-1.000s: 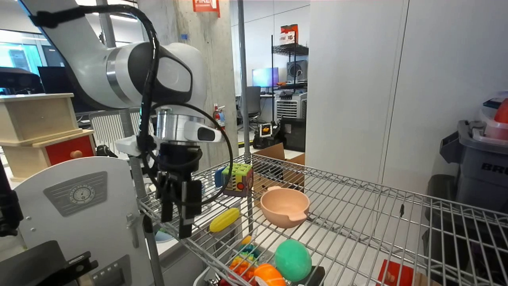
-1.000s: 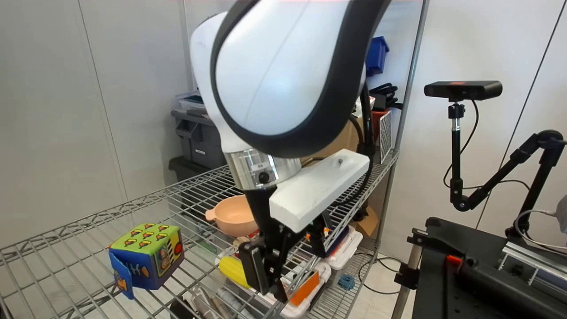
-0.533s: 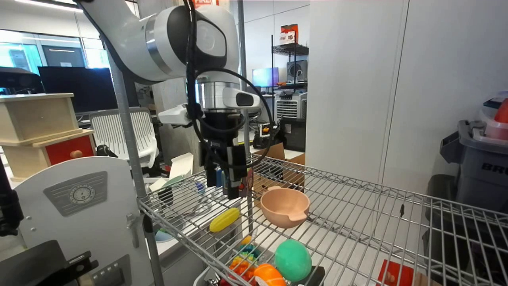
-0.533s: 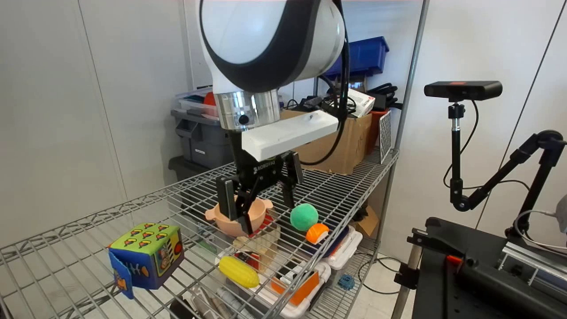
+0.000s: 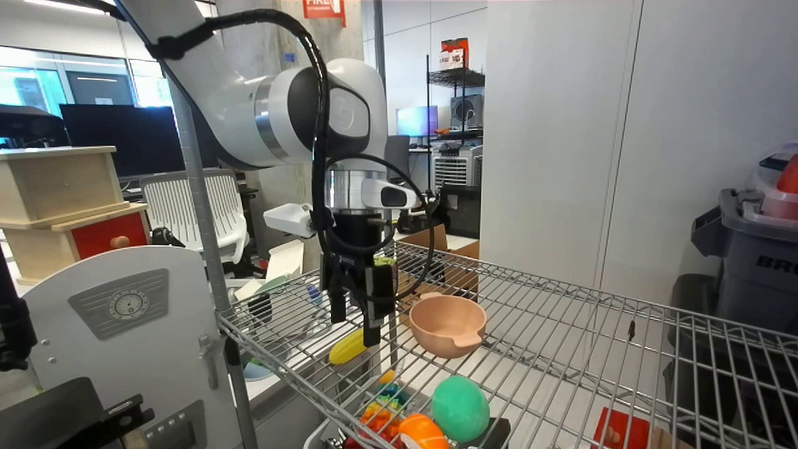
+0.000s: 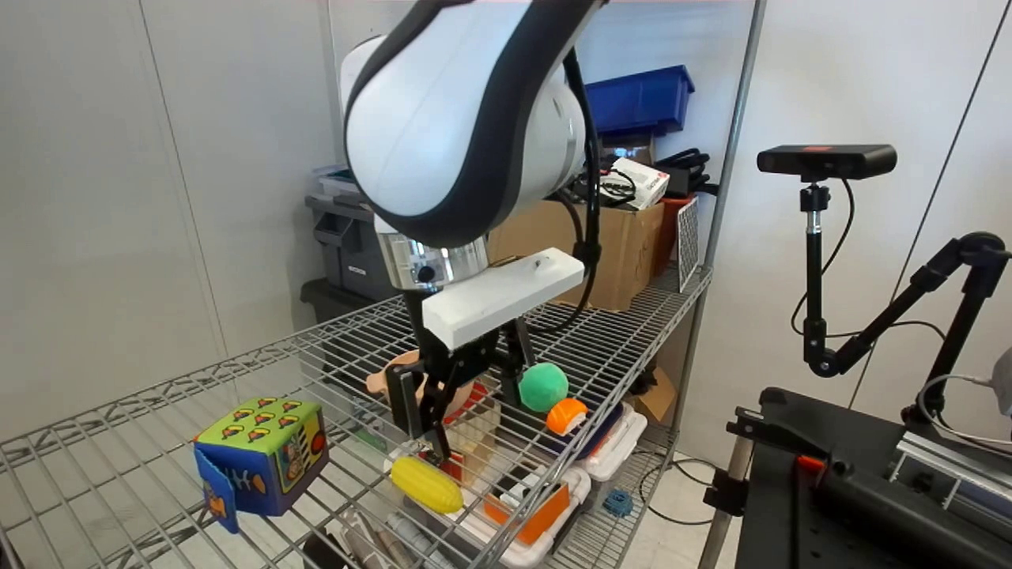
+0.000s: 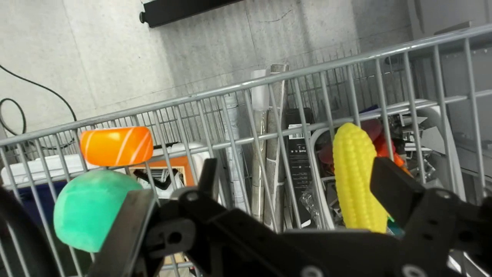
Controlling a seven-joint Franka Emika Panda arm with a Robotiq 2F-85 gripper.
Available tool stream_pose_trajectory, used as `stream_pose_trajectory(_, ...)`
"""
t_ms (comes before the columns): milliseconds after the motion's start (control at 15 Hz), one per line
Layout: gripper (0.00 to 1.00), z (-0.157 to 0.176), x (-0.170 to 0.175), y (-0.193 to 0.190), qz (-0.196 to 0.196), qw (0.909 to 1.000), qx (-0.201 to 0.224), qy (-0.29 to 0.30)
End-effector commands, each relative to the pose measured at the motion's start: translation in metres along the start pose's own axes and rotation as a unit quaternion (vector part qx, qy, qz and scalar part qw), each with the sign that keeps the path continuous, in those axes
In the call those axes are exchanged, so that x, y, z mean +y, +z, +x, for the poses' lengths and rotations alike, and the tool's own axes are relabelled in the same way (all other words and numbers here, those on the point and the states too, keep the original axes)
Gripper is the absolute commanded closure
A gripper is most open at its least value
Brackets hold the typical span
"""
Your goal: Move the corn to the right.
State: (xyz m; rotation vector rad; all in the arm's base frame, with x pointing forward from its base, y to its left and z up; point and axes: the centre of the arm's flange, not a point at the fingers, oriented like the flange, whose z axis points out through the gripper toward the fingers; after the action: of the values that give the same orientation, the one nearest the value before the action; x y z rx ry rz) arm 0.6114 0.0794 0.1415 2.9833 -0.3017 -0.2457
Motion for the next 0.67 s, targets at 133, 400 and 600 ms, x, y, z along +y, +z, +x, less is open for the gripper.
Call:
stream_pose_trajectory(133, 0.0, 0.004, -0.026, 0.017, -0.004, 0.9998, -0.011, -0.016)
stream_pose_trajectory(400, 0.0, 0.009, -0.047, 0.013, -0.003, 0.9996, -0.008, -0.026)
stream_pose_trajectory(600, 0.0, 0.019, -0.054, 0.009, -0.002, 0.9996, -0.005, -0.029)
